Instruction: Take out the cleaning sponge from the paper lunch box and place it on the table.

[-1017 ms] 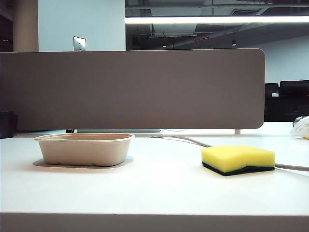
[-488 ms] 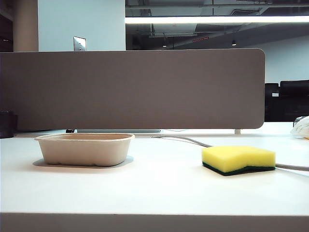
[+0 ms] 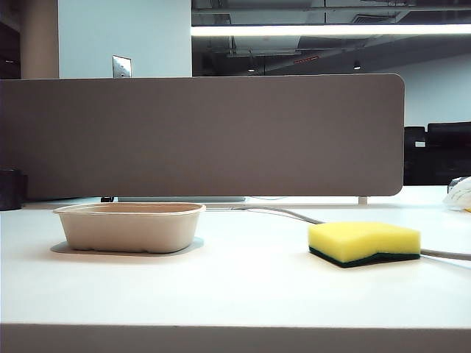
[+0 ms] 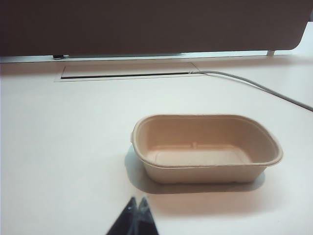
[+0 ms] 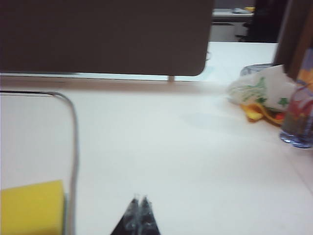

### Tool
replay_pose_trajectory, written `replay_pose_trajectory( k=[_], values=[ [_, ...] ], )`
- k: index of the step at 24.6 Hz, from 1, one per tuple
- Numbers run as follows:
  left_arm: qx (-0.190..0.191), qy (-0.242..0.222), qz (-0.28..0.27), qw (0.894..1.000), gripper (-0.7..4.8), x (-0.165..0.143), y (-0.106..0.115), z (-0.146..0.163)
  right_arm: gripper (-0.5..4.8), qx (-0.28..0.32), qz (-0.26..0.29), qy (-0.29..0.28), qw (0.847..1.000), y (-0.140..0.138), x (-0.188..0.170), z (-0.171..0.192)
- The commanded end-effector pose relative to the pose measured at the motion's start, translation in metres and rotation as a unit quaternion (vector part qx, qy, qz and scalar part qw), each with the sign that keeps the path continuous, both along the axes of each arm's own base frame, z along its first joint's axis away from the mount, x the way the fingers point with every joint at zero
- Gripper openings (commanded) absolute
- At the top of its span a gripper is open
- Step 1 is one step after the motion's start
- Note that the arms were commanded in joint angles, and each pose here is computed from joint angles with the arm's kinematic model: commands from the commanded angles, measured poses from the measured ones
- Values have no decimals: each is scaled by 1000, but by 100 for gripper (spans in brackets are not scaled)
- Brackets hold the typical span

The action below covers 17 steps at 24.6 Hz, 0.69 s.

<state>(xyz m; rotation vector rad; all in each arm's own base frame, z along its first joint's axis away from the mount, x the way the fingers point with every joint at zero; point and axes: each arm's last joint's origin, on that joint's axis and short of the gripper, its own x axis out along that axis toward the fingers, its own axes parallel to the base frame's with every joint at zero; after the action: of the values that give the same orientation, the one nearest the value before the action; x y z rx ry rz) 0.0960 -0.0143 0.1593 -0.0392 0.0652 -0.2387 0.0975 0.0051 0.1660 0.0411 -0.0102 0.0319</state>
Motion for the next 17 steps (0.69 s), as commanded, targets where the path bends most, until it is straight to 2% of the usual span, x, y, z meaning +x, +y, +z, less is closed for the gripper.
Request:
replay_pose_trajectory(
  k=[1, 17],
  values=[
    [0, -5, -2, 1000, -5, 0, 0, 1, -6, -8, -27, 1, 1000, -2, 0, 1],
    [0, -5, -2, 1000, -6, 0, 0, 1, -6, -9, -32, 19, 999, -2, 0, -3]
  ],
)
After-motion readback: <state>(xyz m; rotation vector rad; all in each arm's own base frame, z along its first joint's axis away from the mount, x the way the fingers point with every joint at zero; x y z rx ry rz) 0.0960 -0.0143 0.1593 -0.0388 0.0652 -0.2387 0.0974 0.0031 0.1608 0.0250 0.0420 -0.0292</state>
